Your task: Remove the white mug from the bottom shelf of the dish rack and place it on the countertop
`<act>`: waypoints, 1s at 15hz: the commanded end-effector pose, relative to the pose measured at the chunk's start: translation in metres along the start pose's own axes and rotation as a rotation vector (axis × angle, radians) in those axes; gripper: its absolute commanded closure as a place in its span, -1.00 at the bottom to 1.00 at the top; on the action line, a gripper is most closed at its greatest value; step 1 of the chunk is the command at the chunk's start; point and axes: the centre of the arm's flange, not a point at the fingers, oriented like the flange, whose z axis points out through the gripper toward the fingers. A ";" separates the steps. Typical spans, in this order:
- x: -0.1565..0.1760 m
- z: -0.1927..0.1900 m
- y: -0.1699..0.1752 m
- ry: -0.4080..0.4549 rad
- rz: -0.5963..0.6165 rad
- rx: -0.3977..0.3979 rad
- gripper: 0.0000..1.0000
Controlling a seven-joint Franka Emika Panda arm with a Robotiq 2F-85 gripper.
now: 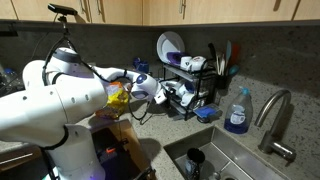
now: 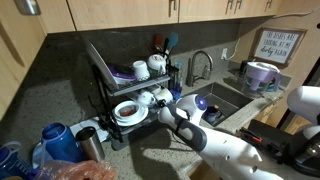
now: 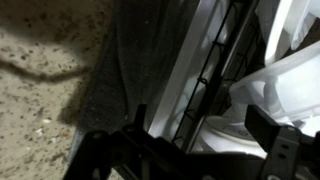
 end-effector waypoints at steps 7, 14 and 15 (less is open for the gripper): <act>0.020 -0.043 0.018 0.067 0.011 -0.042 -1.00; 0.042 -0.046 0.027 0.125 0.035 -0.028 -1.00; 0.044 -0.045 0.028 0.128 0.036 -0.026 -1.00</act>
